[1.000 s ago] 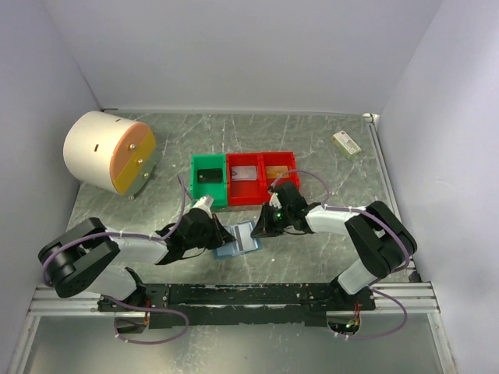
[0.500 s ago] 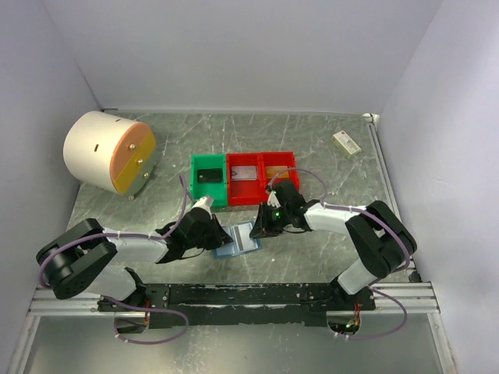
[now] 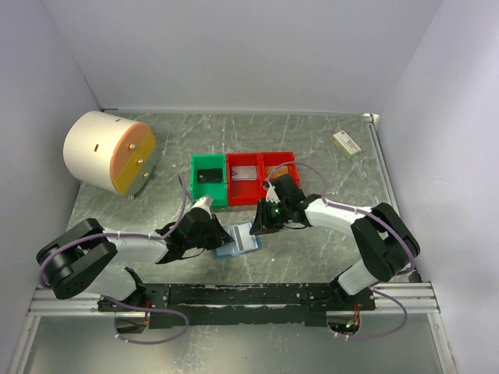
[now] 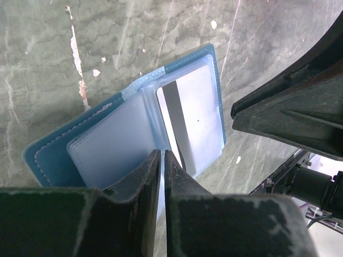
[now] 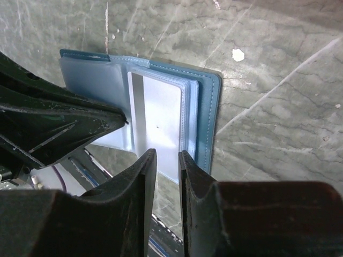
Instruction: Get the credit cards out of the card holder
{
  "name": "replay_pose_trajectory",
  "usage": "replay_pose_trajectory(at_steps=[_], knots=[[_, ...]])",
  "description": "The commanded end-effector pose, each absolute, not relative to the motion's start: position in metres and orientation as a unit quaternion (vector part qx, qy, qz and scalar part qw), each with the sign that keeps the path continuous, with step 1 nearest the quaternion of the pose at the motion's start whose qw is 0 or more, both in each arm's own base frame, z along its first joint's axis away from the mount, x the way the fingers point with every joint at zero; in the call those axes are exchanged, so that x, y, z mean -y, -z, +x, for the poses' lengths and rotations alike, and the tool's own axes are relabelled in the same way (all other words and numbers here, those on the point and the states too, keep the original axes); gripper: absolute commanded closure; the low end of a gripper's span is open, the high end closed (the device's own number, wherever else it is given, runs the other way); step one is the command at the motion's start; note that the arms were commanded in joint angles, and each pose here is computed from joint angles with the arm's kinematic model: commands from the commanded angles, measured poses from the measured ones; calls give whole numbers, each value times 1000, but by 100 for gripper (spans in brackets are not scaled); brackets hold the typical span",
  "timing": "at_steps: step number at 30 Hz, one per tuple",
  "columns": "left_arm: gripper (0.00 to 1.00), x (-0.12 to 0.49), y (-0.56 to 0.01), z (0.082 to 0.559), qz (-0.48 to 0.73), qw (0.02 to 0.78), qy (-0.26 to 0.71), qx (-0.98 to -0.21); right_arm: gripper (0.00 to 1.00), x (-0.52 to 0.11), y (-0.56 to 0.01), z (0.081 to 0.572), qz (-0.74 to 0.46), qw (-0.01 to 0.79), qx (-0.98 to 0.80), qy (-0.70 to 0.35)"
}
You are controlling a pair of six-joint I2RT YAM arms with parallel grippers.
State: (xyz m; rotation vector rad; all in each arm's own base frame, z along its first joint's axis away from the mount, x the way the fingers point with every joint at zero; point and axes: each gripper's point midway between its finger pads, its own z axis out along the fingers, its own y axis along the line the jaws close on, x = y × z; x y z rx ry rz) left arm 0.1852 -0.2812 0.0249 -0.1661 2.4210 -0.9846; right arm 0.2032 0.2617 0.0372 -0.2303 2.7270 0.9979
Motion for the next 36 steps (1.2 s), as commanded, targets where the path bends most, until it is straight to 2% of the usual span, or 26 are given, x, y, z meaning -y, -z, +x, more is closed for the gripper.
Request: replay_pose_trajectory(at_steps=[1, 8, 15, 22, 27, 36], knots=[[81, 286, -34, 189, -64, 272, 379, -882, 76, -271, -44, 202, -95, 111, -920, -363], [75, 289, -32, 188, -65, 268, 388, -880, 77, -275, -24, 195, -108, 83, -922, -361], [69, 297, -29, 185, -83, 255, 423, -866, 86, -275, -11, 184, -85, 54, -923, -371], [65, 290, -25, 180, -110, 251, 441, -855, 87, -267, 8, 170, -51, 26, -931, -361], [67, 283, -28, 178, -128, 259, 452, -844, 88, -268, 10, 166, -45, 17, -929, -368], [75, 301, -59, 175, -99, 272, 542, -789, 90, -270, 12, 160, -37, 1, -923, -383]])
